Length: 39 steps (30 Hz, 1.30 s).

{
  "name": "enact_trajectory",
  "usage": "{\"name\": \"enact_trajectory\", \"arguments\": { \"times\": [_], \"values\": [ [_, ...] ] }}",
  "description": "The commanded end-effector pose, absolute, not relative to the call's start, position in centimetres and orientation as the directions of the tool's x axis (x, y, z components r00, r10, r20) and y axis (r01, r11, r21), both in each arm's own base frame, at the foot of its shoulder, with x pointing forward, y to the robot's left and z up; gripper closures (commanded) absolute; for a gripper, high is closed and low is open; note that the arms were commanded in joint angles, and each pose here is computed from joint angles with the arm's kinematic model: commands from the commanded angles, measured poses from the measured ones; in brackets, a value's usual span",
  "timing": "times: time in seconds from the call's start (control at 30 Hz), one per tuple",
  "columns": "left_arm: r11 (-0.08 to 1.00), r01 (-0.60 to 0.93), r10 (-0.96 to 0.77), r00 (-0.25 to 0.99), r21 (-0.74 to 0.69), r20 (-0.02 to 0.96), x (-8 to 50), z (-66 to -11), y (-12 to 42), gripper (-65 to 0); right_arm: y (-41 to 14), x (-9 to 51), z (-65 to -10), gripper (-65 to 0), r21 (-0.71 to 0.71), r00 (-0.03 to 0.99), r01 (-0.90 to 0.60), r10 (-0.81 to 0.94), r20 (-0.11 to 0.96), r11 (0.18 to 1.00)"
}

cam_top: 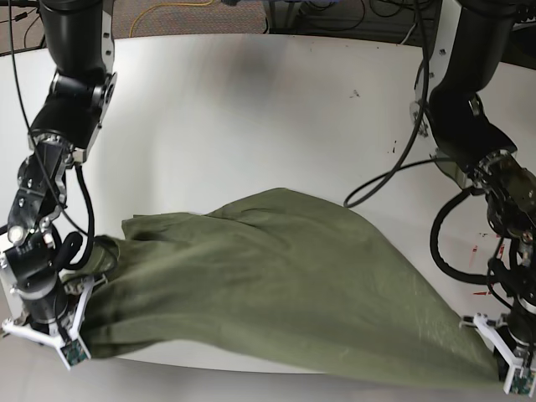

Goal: Layout the t-shirt on the table in an organized manner, then fold the t-shirt properly

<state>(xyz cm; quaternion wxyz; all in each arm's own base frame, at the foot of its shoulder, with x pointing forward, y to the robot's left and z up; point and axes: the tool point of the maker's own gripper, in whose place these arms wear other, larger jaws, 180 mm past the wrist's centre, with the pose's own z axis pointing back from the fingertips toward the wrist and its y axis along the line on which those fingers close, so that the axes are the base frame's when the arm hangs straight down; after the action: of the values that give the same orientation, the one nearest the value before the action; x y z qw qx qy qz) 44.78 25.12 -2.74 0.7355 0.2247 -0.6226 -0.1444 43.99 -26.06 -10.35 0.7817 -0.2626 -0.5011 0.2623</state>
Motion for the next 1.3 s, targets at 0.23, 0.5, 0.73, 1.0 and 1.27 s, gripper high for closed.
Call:
{"name": "enact_trajectory", "arguments": {
  "times": [0.23,0.5,0.73,1.0,1.27],
  "values": [
    [0.872,-0.188,-0.461,-0.003,0.452,0.887,46.0,9.5,27.1,0.0,-25.8,44.8,5.5,-3.3,-0.807,0.204,0.076,0.783,0.587,0.585],
    [0.889,-0.18,-0.432,-0.023,0.421,0.902,47.1,12.9,28.2,0.0,-25.5,43.4,11.8,-3.3,-0.834,0.186,0.181,0.814,0.55,0.522],
    [0.883,-0.158,-0.447,0.003,0.442,0.894,47.5,11.5,27.9,0.0,-25.6,42.7,10.9,-3.3,-0.846,0.219,0.184,0.819,0.531,0.5],
    [0.854,-0.111,-0.5,0.094,0.508,0.861,47.2,5.3,27.4,0.0,-27.2,41.9,2.6,-3.3,-0.832,0.311,0.083,0.779,0.544,0.549],
    [0.829,-0.041,-0.536,0.227,0.558,0.813,45.3,-3.6,26.9,0.0,-28.5,40.4,-8.5,-3.2,-0.726,0.455,-0.041,0.66,0.598,0.686]
  ]
}}
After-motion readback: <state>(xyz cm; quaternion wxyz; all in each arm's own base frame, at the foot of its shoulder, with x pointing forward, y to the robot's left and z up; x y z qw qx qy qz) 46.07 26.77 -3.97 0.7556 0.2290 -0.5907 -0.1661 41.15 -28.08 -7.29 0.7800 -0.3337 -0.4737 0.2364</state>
